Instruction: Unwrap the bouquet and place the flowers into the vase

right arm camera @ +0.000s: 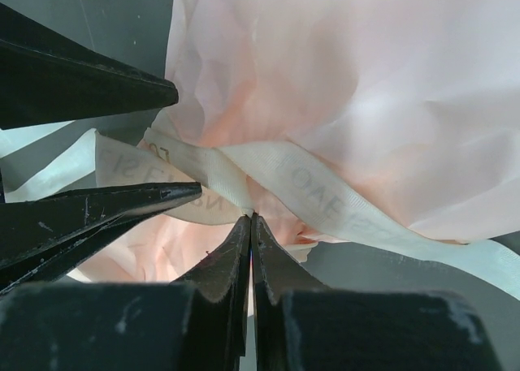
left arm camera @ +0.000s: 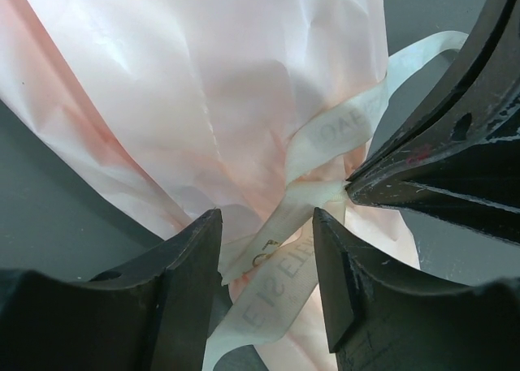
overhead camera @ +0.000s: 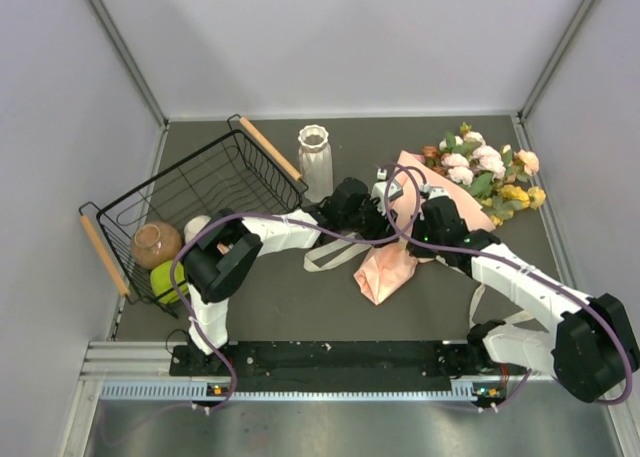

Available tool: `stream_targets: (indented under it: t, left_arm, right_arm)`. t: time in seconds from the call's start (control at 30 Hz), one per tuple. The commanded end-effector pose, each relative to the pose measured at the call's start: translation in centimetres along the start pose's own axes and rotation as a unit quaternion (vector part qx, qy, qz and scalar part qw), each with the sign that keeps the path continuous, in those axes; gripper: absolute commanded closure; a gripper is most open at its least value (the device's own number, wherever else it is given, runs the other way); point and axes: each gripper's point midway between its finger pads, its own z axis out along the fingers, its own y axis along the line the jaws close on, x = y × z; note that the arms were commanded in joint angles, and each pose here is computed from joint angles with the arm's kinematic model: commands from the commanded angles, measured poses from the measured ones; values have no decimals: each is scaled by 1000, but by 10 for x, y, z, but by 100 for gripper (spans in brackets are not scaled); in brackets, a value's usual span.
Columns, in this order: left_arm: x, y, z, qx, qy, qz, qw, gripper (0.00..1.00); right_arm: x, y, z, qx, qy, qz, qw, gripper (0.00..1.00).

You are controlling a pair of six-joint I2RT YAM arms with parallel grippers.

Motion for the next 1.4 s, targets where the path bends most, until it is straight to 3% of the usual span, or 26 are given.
stream_targets:
  t: [0.0,0.17,0.23,0.27,0.3,0.5,0.53,0.9,1.1,1.37]
  left_arm:
    - [-19,-4,0,11,-20,23,999,45]
    - [-7,-4,2,16,-8,15,1000,43]
    - [-5,-1,4,9,-8,17,1000,49]
    - [-5,3,6,0,-8,17,1000,53]
    - [-5,9,6,-16,-7,15,1000,62]
    - [-34,15,-2,-50,-49,1,998,89]
    - [-38,15,-4,-57,-52,-3,997,100]
    - [-58,32,-31,-134,-108,-96,980,100]
    - [-51,44,-28,-141,-94,-130,977,100]
    - [-54,52,-23,-120,-73,-155,978,100]
  right_arm:
    - [-17,7,-7,-18,-43,15,999,100]
    - [-18,4,-9,-13,-48,18,999,100]
    - [-18,4,-9,-12,-49,19,999,100]
    - [-18,3,-8,-10,-49,19,999,100]
    - [-17,3,-8,-10,-46,19,999,100]
    - [-6,-4,-3,3,-34,26,999,100]
    - [-4,-7,-3,9,-33,31,999,100]
    - [20,-57,-22,120,-61,149,980,100]
    - [35,-72,-28,146,-59,192,969,100]
    - [43,-76,-36,143,-51,186,971,100]
